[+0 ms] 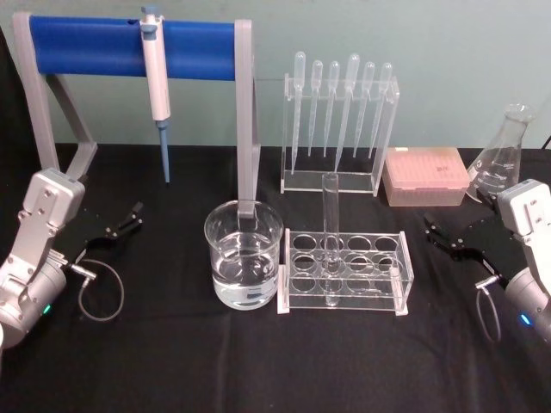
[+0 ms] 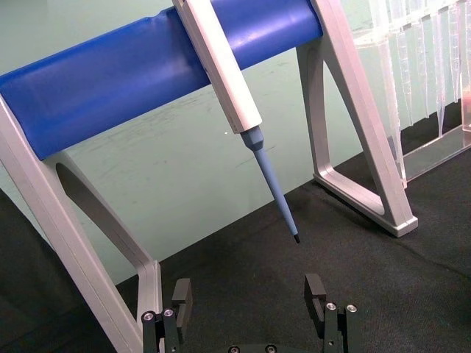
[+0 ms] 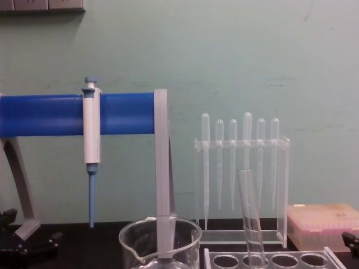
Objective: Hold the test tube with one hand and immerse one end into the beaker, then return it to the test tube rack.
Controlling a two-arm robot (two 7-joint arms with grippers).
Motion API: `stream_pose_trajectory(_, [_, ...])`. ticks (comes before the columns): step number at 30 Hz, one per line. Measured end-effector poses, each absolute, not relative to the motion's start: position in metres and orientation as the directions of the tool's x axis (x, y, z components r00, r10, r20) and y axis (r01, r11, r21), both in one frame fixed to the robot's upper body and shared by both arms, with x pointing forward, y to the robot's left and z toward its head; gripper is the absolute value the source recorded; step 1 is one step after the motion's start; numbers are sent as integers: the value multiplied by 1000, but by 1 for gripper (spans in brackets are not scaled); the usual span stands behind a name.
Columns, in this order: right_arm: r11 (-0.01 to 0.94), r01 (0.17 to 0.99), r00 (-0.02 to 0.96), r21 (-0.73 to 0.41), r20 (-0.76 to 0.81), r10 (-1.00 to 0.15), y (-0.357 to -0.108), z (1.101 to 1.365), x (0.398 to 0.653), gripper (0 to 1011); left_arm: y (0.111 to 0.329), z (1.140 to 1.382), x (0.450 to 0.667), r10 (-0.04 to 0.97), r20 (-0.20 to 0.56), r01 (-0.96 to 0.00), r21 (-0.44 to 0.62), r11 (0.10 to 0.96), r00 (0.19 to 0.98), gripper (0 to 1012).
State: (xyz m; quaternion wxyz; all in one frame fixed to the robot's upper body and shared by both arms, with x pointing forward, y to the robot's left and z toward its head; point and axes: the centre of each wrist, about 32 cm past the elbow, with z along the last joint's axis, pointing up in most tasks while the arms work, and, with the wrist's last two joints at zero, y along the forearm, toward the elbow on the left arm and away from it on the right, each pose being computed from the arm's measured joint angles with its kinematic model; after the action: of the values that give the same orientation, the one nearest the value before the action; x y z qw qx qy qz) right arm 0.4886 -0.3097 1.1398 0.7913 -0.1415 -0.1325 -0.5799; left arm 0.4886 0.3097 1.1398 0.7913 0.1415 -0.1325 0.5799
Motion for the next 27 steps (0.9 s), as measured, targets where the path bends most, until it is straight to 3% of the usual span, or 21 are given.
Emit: stream_pose_trajectory(27, [287,955,292,-70,374,-880,-310,1140,489,1002,310,1140,489,880,374,-955,70,287,292,1000])
